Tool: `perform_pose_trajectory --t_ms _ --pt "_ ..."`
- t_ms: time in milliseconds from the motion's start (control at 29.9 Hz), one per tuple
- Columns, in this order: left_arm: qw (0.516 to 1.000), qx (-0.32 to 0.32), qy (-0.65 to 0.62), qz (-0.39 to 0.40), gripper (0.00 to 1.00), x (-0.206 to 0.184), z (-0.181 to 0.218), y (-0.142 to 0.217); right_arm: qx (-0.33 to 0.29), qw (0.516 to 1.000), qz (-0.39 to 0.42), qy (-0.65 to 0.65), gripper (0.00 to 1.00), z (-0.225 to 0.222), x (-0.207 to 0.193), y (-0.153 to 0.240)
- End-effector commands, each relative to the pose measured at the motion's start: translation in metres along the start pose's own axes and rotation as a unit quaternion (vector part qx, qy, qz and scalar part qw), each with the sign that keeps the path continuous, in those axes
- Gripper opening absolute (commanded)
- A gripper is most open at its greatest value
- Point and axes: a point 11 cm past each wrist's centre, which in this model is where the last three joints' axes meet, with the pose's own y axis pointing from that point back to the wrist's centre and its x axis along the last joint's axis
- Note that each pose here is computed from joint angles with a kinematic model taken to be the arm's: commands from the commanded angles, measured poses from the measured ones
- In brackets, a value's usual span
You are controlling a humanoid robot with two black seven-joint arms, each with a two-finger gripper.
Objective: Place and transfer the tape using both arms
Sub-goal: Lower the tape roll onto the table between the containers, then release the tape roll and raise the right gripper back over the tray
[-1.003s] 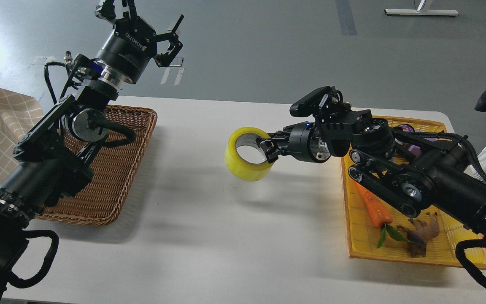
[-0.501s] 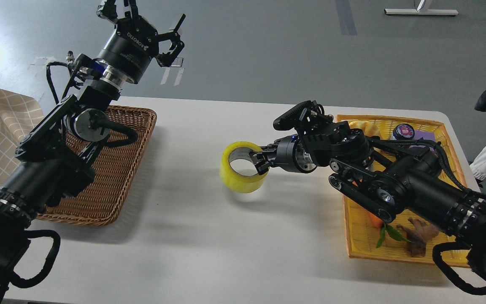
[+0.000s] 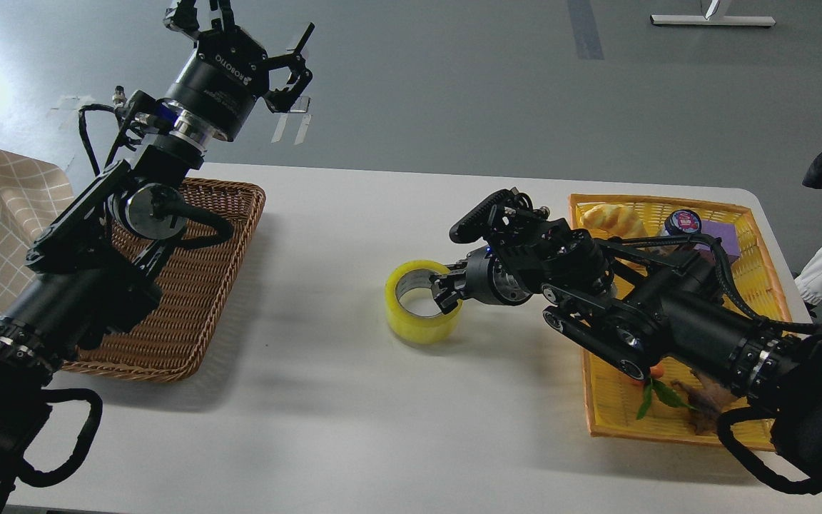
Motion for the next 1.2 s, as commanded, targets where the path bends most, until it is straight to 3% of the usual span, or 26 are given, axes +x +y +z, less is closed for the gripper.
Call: perform_pose_trajectory --t_ms 0,334,368,401,434,501,568,936,1170 --pt "1.0 0.0 0.0 0.0 0.98 0.0 0.0 0.0 -0.003 1.0 -0.003 0.002 0.0 0.001 -0.002 0.0" --pt "1.0 0.0 0.0 0.0 0.98 0.0 0.0 0.0 -0.006 1.0 -0.005 -0.003 0.03 0.005 -0.003 -0.001" --pt "1.0 0.0 0.0 0.0 0.98 0.0 0.0 0.0 -0.006 1.0 -0.002 -0.007 0.51 0.005 -0.001 0.0" --pt "1.0 0.0 0.0 0.0 0.98 0.0 0.0 0.0 -0.006 1.0 -0.002 -0.008 0.72 0.005 -0.001 0.0" --pt "1.0 0.001 0.0 0.0 0.98 0.0 0.0 0.001 -0.004 1.0 0.0 -0.012 0.8 0.005 0.0 0.0" --pt "1.0 0.0 0.0 0.0 0.98 0.0 0.0 0.0 -0.003 1.0 0.0 -0.014 0.82 0.005 0.0 0.0" --pt "1.0 0.0 0.0 0.0 0.98 0.0 0.0 0.0 -0.002 1.0 0.001 -0.015 0.96 0.004 0.0 0.0" --pt "1.0 0.001 -0.001 0.001 0.98 0.001 0.0 0.001 0.039 0.997 0.046 -0.05 1.0 -0.008 0.033 0.014" --pt "1.0 0.001 -0.003 0.001 0.98 0.002 0.001 0.001 0.041 0.993 0.081 -0.075 1.0 0.024 0.041 0.056"
